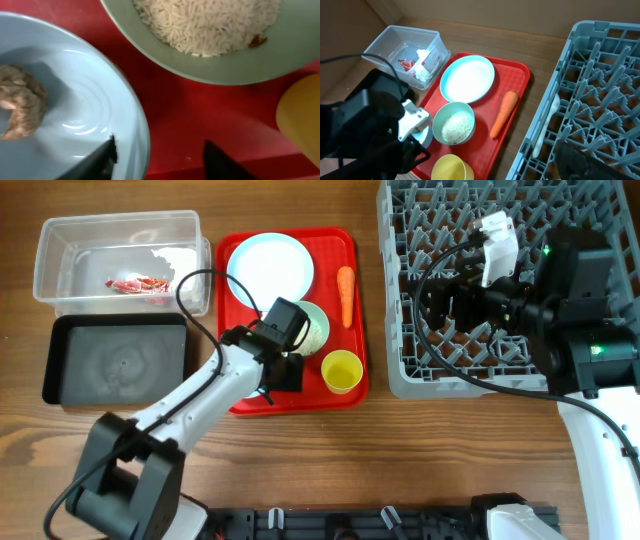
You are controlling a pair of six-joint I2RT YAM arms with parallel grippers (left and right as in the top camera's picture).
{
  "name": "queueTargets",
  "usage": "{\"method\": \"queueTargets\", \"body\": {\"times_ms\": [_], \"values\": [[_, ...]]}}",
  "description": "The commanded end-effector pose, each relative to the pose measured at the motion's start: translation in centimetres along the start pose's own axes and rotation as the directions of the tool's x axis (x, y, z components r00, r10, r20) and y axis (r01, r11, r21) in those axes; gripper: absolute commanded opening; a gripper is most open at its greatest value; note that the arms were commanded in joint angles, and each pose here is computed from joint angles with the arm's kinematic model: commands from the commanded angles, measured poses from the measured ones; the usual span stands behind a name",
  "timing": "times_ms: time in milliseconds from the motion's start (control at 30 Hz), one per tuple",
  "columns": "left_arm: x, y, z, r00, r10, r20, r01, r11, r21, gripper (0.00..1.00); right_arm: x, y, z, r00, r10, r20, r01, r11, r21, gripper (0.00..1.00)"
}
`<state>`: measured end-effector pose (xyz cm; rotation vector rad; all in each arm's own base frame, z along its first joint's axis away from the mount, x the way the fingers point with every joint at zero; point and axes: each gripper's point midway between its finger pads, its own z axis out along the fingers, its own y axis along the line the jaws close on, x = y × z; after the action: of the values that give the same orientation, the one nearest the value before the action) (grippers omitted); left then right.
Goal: Sort waste into correct bins and load items into the dishwasher rack
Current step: 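Grasp the small blue bowl with the mushroom using the left gripper, then tip the blue bowl over the black tray to dump the mushroom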
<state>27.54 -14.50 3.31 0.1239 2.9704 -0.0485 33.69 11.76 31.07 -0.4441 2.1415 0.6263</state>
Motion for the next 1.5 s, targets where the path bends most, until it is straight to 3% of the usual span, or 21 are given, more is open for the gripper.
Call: {"method": "queueTargets", "body": {"times_ms": [0,100,200,300,433,700,867,967,1200,1367,1467], "values": [[1.0,0.2,1.7,0.998,0.015,-0.053,-0.016,1.000,-0.018,0.45,-0.5,0.1,-0.2,1.000,0.004,0.010,-0.004,1.000,-0.009,1.00],[1.3,0.3,2.4,0.997,0.015,-0.075,-0.017,0.999,-0.028,0.42,-0.5,0.1,-0.2,1.000,0.004,0.009,-0.004,1.000,-0.009,1.00],[1.5,0.4,2.9,0.996,0.010,-0.088,-0.014,0.999,-0.037,0.25,-0.4,0.1,-0.2,1.000,0.005,0.007,-0.005,1.000,-0.009,1.00],[1.5,0.5,2.7,0.996,-0.015,-0.089,0.012,0.999,-0.040,0.20,-0.5,0.1,-0.2,1.000,-0.002,0.008,0.002,1.000,-0.006,1.00],[1.0,0.3,1.8,0.996,-0.015,-0.088,0.011,0.999,-0.040,0.04,-0.5,0.1,-0.2,1.000,-0.002,0.009,0.002,1.000,-0.005,1.00],[-1.8,-0.7,-1.9,0.998,-0.031,-0.049,0.030,0.999,-0.023,0.04,-0.5,0.1,-0.2,1.000,-0.002,0.009,0.002,1.000,-0.005,1.00],[-3.9,0.6,-6.2,0.991,-0.132,-0.026,0.131,0.991,-0.014,0.04,-0.5,0.1,-0.2,1.000,-0.002,0.010,0.003,1.000,-0.005,1.00],[-5.6,2.5,-9.4,0.972,-0.236,-0.007,0.236,0.969,0.068,0.04,-0.5,0.1,-0.2,1.000,-0.004,0.011,0.004,1.000,-0.005,1.00],[-7.7,10.6,-13.4,0.876,-0.480,0.051,0.452,0.853,0.260,0.04,-0.4,0.1,-0.2,1.000,0.000,0.004,0.000,1.000,-0.005,1.00],[-8.2,17.6,-14.9,0.743,-0.668,0.034,0.592,0.681,0.431,0.04,-0.4,0.1,-0.2,1.000,0.002,0.004,-0.001,1.000,-0.005,1.00],[-8.2,21.3,-16.5,0.665,-0.746,0.044,0.608,0.574,0.548,0.04,-0.3,0.1,-0.2,1.000,0.002,0.003,-0.002,1.000,-0.006,1.00]]}}
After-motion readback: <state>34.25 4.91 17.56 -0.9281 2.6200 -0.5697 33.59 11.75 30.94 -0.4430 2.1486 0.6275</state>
